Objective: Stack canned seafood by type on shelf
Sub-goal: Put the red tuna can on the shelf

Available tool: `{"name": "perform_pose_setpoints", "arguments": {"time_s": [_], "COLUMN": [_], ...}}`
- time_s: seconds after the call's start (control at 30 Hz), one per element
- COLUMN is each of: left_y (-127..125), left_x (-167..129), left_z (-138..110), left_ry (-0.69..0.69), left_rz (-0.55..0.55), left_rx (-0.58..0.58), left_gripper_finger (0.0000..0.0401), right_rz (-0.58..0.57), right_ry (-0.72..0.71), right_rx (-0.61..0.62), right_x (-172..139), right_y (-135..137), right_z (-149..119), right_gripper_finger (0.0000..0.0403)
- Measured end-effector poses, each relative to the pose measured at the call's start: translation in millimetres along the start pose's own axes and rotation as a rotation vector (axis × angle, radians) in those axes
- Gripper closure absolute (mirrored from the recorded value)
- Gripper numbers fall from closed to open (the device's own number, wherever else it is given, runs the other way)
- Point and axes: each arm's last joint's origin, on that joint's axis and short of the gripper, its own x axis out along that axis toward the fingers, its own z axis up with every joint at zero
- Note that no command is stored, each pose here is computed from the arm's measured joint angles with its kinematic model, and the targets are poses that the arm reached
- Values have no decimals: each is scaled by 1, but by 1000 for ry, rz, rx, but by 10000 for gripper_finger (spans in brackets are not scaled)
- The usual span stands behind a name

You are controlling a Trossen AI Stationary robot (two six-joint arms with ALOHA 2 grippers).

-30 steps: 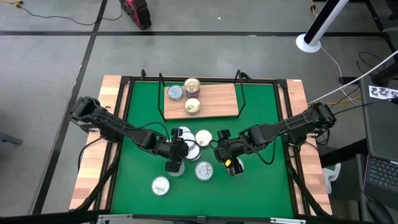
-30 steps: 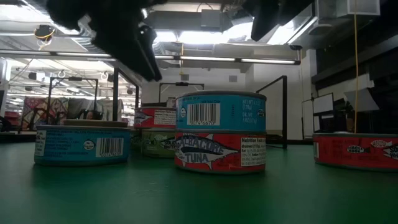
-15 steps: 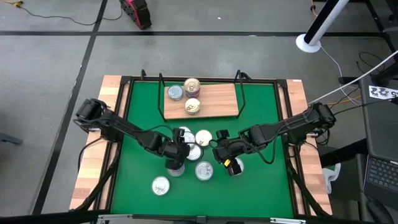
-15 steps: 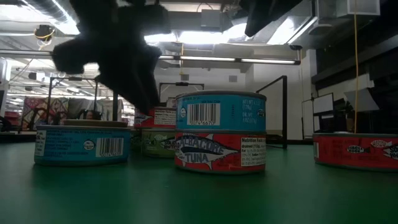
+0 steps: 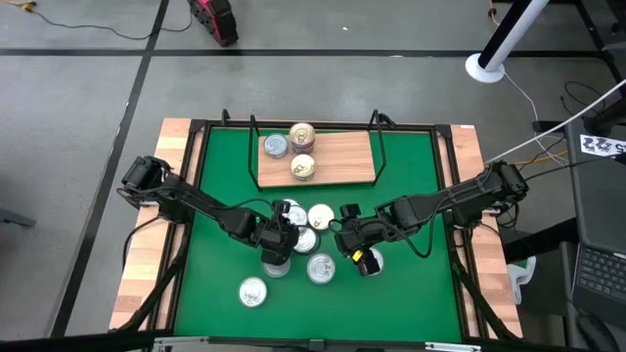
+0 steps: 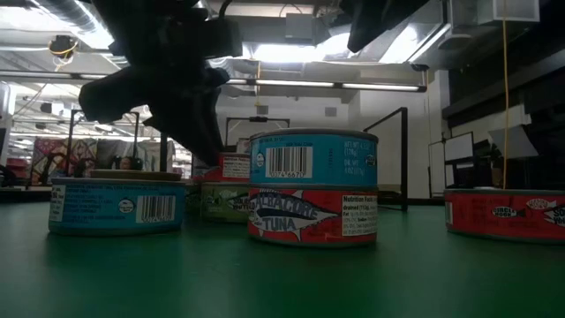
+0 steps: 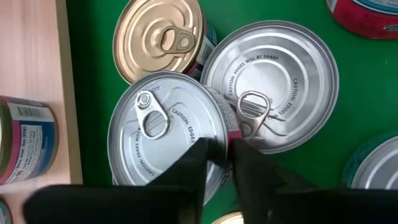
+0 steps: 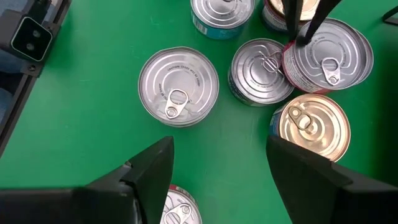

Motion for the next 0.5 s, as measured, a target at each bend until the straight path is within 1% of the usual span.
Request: {"name": "perform_pose_setpoints", "arguments": {"time_s": [0.13, 0.17, 0.5], "left_y": [0, 0, 0], "left_x": [0, 0, -1], "left_z": [1, 1, 2], "left_ry": [-4, -6, -12], "left_rz": [3, 3, 1], "left_rx": [-2, -3, -13], "left_gripper_finger": [389, 394, 399], "right_rz": [0, 0, 0], "right_ry": [0, 0, 0], "right_rx": [0, 0, 0], "right_x": [0, 0, 0], "right_y": [0, 0, 0], "right_z": [0, 0, 0], "right_gripper_finger": [148, 148, 148]}}
